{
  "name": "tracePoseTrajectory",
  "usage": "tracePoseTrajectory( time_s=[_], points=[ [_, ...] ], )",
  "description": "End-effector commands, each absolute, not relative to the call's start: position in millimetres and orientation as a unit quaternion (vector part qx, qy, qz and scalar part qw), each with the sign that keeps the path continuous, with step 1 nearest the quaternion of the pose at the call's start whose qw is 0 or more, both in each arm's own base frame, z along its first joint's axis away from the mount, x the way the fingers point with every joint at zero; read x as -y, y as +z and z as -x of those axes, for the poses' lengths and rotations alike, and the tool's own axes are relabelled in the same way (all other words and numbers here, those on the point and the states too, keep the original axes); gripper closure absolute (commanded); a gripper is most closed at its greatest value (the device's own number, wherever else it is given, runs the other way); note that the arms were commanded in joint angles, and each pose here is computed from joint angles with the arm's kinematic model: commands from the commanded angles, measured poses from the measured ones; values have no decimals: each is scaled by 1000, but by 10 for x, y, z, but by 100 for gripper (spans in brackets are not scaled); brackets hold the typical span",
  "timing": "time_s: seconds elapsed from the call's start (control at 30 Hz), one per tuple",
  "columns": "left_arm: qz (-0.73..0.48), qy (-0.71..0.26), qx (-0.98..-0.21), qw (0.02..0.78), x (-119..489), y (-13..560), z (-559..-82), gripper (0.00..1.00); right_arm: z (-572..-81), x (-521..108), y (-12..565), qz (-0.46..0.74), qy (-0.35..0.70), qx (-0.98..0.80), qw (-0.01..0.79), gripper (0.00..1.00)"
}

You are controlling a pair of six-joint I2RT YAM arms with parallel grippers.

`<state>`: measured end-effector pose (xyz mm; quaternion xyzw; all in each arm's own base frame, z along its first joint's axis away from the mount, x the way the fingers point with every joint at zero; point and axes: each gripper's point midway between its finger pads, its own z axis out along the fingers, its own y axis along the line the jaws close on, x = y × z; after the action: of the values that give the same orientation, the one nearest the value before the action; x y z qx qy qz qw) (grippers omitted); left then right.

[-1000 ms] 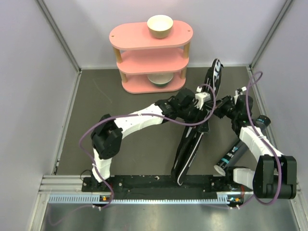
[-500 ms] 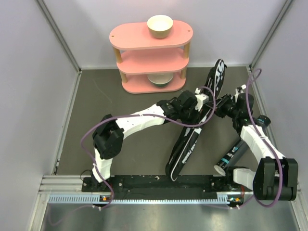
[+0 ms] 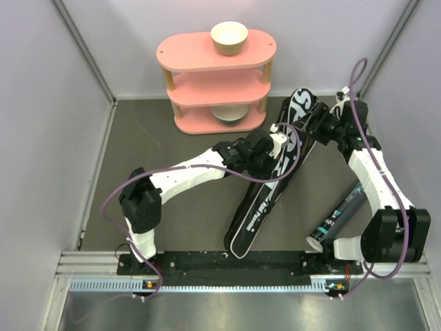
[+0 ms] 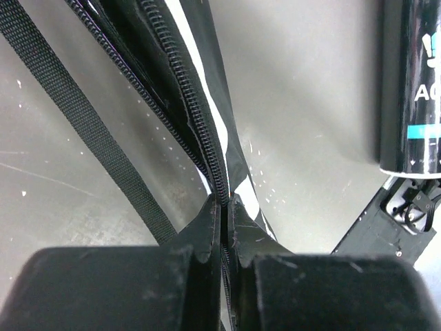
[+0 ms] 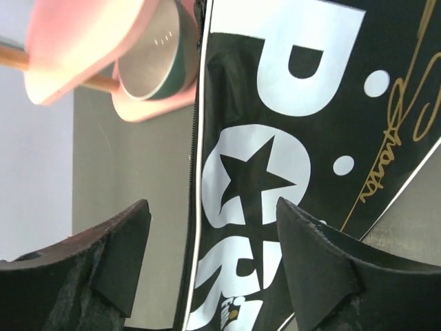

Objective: Pack up the badminton gear

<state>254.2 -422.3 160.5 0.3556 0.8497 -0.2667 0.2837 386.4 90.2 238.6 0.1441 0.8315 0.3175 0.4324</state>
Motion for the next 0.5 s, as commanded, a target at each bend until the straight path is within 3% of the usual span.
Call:
tracePoseTrajectory(
  time_s=[0.0,0.1,0.2,0.47],
  points=[
    [-370,-289,-822,322,4196,2024,-2443,100,-3902,-1139,2371,-100,303,-853,413,25],
    [-372,-289,-822,320,4217,2018,-2397,100,-3984,-1207,2368,-95,281,-859,418,21],
    [-376,-279,-823,321,4240,2003,-2368,100,-4000,-1206,2235,-99,223,-879,410,10],
    [-378,-255,-825,334,4290,1998,-2347,100,-3820,-1080,1848,-144,60,-917,367,6]
  ],
)
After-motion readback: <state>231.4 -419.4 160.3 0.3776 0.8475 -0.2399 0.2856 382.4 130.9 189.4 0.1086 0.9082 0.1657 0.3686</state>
